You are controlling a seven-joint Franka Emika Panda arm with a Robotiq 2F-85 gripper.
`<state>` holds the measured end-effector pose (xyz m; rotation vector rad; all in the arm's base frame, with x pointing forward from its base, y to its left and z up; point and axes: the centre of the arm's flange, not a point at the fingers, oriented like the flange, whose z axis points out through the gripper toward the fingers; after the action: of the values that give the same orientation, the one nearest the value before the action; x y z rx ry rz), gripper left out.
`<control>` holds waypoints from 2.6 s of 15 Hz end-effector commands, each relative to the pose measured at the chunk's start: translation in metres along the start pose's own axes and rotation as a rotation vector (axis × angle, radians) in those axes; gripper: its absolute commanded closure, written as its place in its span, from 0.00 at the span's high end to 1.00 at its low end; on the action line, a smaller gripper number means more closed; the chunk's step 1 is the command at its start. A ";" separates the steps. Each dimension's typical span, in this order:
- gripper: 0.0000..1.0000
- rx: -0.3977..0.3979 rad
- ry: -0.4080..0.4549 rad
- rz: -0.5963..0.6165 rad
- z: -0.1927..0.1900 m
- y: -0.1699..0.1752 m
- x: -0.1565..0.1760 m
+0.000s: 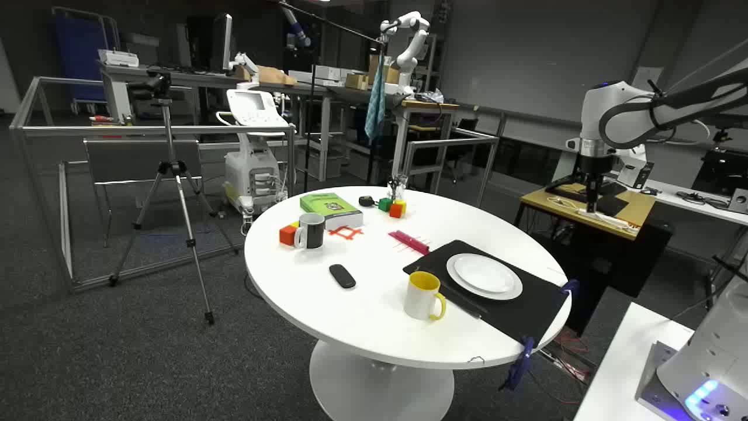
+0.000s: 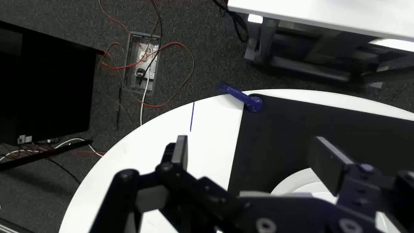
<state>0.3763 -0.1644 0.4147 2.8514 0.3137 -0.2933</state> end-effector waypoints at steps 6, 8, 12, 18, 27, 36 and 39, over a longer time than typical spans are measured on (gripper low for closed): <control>1.00 -0.006 -0.002 -0.003 0.000 -0.004 0.003; 1.00 -0.014 -0.009 0.000 0.000 -0.015 0.013; 1.00 0.001 0.010 0.003 0.000 -0.040 0.032; 1.00 0.015 0.044 0.028 0.004 -0.084 0.064; 1.00 0.052 0.130 0.002 0.026 -0.151 0.103; 1.00 0.202 0.113 0.189 0.054 -0.202 0.140; 1.00 0.229 0.128 0.249 0.058 -0.212 0.144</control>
<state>0.4461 0.0364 0.2829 3.0719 0.0384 -0.1561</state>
